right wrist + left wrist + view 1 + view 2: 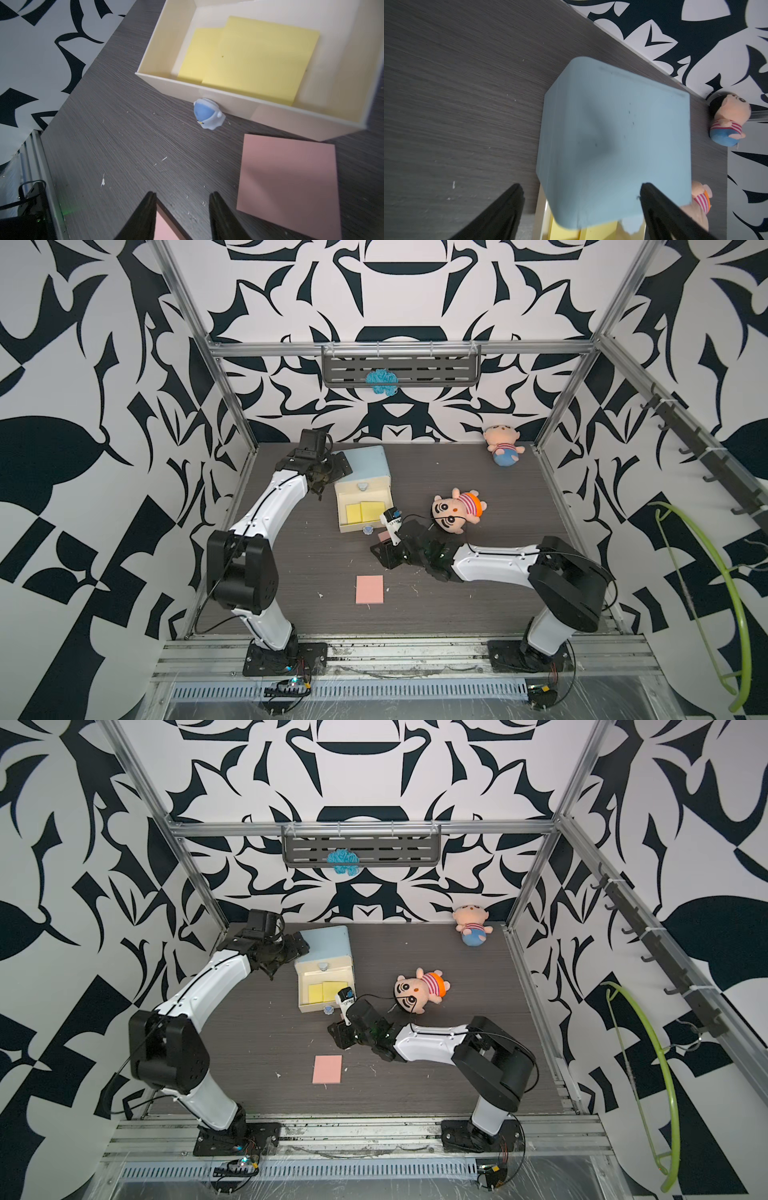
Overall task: Please put the sticky notes in the drawer by color
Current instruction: Place the sticky notes in the drawer, then close the drawer in the storage box.
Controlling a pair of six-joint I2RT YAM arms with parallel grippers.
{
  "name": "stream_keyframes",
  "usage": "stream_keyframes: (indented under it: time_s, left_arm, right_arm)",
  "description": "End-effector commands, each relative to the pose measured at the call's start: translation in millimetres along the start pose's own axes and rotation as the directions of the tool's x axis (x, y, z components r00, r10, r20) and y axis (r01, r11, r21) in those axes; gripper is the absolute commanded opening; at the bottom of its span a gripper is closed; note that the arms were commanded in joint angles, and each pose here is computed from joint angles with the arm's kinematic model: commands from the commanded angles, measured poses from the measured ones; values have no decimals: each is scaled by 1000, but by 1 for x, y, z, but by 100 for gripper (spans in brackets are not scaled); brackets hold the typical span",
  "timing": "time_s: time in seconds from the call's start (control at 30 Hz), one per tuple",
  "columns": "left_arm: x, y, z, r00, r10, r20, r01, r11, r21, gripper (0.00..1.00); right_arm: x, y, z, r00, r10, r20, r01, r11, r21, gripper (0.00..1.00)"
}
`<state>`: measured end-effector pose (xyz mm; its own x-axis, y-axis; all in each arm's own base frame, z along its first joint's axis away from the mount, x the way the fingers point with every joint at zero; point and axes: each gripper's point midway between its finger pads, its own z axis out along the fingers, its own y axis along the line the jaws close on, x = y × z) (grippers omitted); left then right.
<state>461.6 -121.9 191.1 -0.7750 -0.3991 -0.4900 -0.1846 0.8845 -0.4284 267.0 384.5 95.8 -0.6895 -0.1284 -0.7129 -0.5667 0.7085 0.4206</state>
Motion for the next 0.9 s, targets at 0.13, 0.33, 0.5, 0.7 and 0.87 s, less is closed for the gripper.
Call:
stream_keyframes:
  time_s: [0.13,0.33,0.5,0.7,0.87]
  left_arm:
    - [7,0,20,993,24,-119,-24,1000,0,79]
    - [16,3,25,990,10,-141,-10,1000,4,66]
    - [26,9,26,987,2,-163,-4,1000,-7,63]
    - [33,13,29,983,2,-184,-5,1000,-14,62]
    - [36,15,31,980,5,-197,-9,1000,-16,62]
  right_arm:
    - [-29,8,13,988,-50,143,51,999,1,47]
    - [-39,1,32,970,-131,204,121,991,59,43]
    - [-44,-4,47,961,-163,224,145,985,96,39]
    - [-59,-13,55,940,-206,272,161,971,178,37]
    - [-74,-13,58,925,-240,294,180,960,216,32]
